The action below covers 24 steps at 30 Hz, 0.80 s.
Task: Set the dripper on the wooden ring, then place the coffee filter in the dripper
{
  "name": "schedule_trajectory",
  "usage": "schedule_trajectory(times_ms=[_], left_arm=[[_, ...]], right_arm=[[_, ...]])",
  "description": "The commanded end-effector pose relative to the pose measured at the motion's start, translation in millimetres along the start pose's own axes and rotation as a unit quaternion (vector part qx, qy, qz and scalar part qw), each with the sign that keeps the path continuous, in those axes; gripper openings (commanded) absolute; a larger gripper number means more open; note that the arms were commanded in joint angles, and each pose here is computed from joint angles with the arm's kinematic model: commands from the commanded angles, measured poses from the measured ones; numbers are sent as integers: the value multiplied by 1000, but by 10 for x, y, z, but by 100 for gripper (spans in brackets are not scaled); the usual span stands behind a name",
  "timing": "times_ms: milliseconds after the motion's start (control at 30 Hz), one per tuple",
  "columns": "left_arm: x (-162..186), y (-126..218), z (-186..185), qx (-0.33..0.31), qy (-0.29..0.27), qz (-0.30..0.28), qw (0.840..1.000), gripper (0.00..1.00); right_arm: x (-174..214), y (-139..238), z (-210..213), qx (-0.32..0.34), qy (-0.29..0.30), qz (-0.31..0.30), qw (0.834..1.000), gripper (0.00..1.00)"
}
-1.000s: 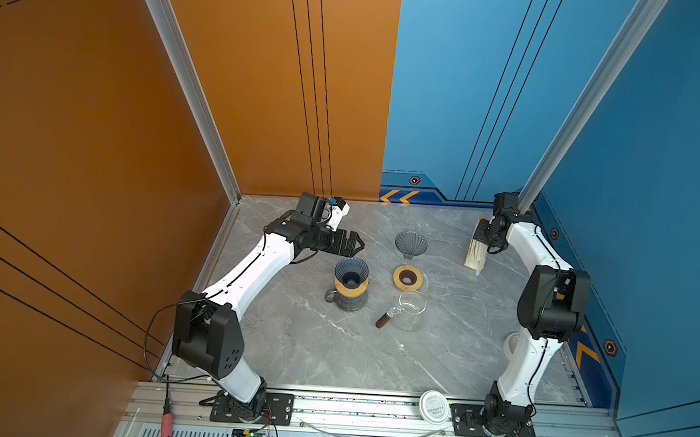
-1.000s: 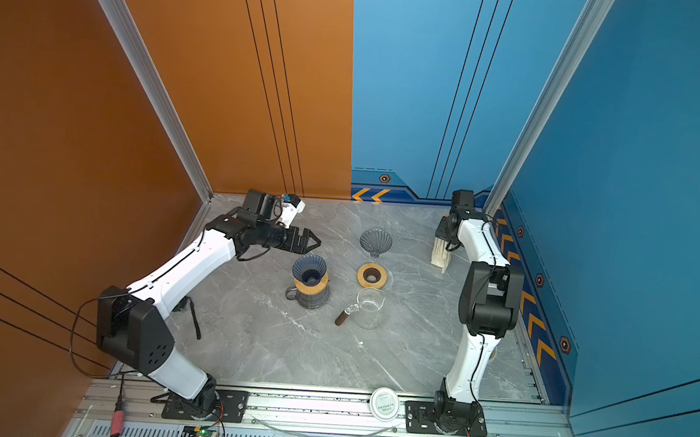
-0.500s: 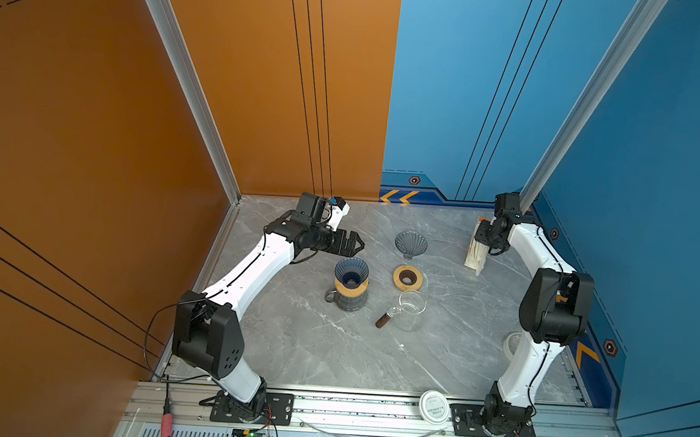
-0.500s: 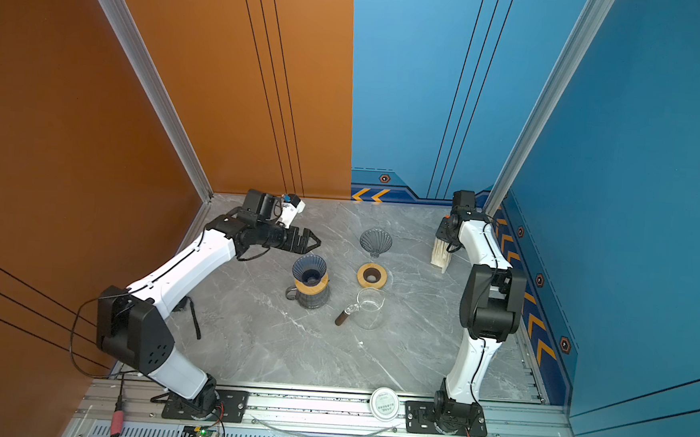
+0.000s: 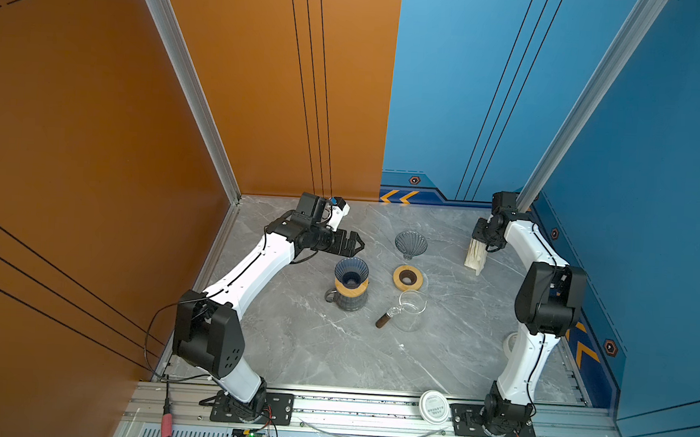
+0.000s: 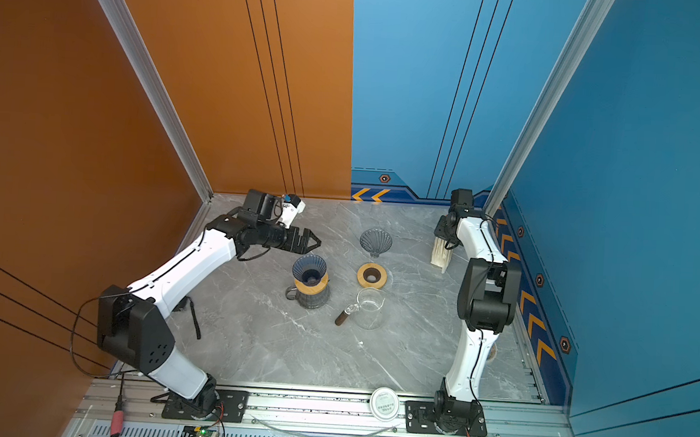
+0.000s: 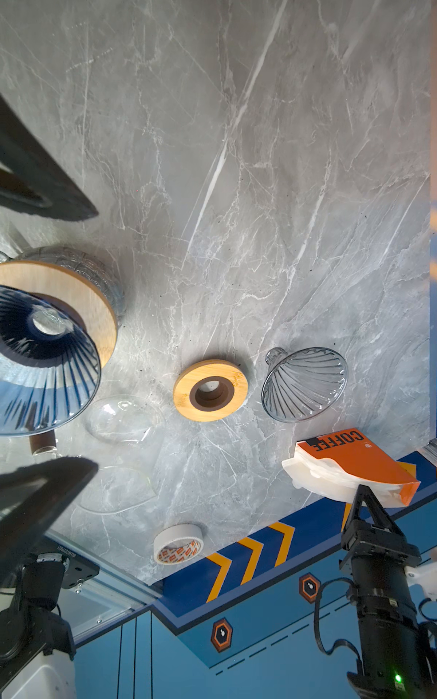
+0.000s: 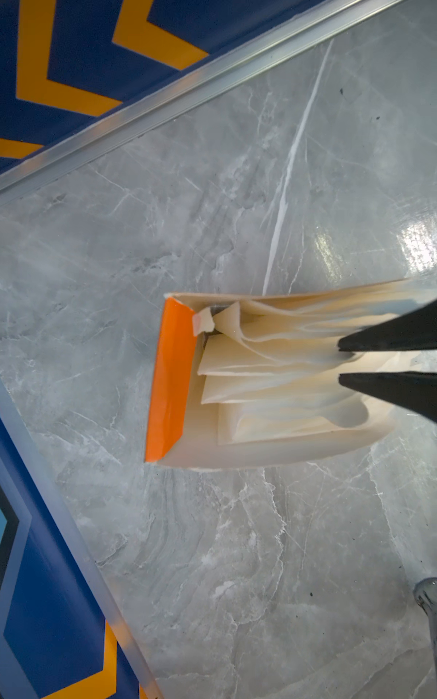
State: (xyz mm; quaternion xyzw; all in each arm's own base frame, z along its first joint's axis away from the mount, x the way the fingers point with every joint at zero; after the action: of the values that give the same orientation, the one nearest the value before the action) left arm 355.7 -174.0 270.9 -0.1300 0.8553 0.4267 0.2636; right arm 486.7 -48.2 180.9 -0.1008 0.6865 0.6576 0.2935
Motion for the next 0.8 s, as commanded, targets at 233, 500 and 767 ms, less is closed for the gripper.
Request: schedule_trajectory(times_ms=[233,500,767], left_arm=[[-43,-1,-60,1,-6,0,1000,98],[-42,4,-65,0,-6,-1,1000,98],[-45,1,-70,0,-6,-1,1000,98]], right_arm=[[20,-137,-27,22,-2,16,1000,11],[28,-168,-34,23,-4,19,1000,9],[10,-90,-33,20,-2,12,1000,0]])
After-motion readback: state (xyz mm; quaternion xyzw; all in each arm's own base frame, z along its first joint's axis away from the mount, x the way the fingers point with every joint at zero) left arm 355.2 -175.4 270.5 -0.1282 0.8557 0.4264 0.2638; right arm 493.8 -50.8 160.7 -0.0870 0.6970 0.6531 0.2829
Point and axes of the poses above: each gripper's point midway between its finger pads, its own y axis back along the fingers, its own z axis along the line the jaws close on, x = y × z, the point moved 7 cm from there along y, back along the fingers, and after that the axes turned 8 degrees about y, right-handed, at the moved point
